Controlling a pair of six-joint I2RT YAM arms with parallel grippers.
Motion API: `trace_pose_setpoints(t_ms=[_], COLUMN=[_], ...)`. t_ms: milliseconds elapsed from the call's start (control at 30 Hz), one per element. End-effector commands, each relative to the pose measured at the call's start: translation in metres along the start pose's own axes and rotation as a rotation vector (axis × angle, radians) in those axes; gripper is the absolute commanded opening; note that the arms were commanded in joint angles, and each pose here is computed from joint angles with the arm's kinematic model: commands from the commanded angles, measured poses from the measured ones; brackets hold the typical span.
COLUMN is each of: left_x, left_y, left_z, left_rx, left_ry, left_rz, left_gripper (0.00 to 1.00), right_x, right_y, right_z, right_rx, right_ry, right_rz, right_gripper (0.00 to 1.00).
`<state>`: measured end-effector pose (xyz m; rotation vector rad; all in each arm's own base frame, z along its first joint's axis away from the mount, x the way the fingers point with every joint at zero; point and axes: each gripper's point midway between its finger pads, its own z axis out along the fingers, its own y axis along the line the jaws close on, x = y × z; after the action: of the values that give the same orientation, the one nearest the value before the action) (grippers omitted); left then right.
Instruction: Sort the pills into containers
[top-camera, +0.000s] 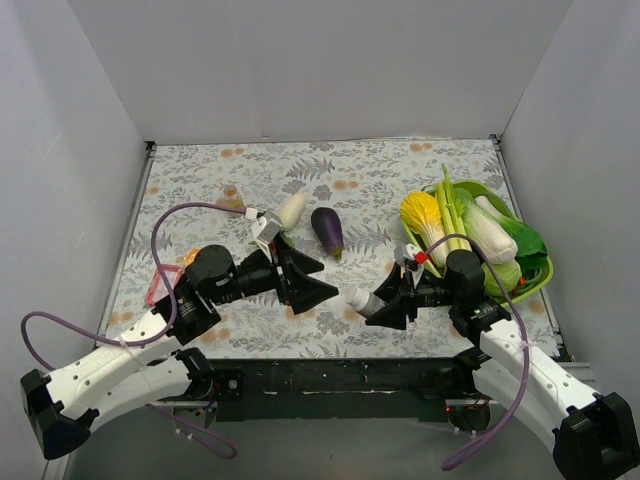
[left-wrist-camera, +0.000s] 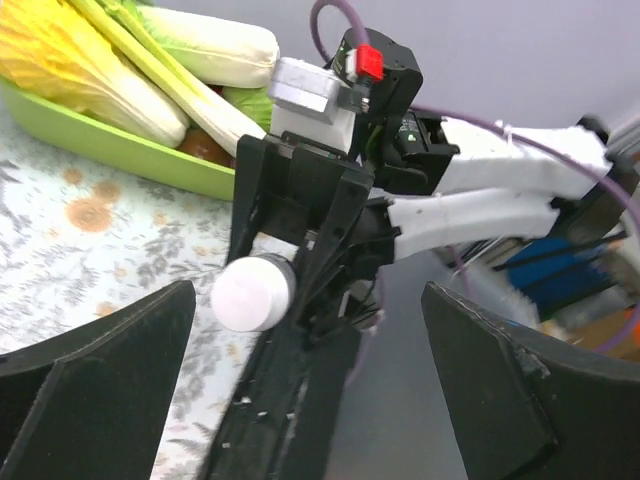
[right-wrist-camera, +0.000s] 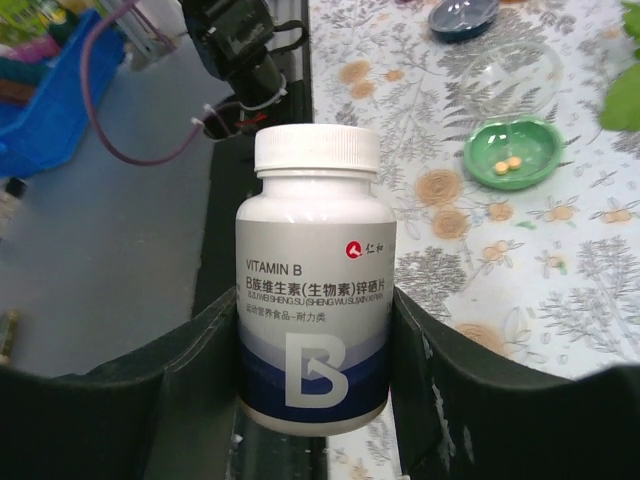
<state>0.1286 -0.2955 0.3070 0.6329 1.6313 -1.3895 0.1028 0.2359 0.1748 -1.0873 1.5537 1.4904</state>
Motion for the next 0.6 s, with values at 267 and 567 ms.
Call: trace_pose_setpoints(t_ms=[267,567], left_x=[0.033,0.033], left_y=[0.043,0.04], left_z=[0.038,0.059], left_rx=[-0.272,-0.19], left_ry=[0.103,0.096], left_rz=[-0.745,-0.837], left_gripper=[0.98,0.85], right_x=[-0.034,-0.039], right_y=[-0.037,-0.038], right_z=[-0.013,-0.007], right_rx=[0.187,0.175], right_ry=[0.149,0.163], right_rz=[-0.544,-0.598], right_gripper=[0.01,0.01])
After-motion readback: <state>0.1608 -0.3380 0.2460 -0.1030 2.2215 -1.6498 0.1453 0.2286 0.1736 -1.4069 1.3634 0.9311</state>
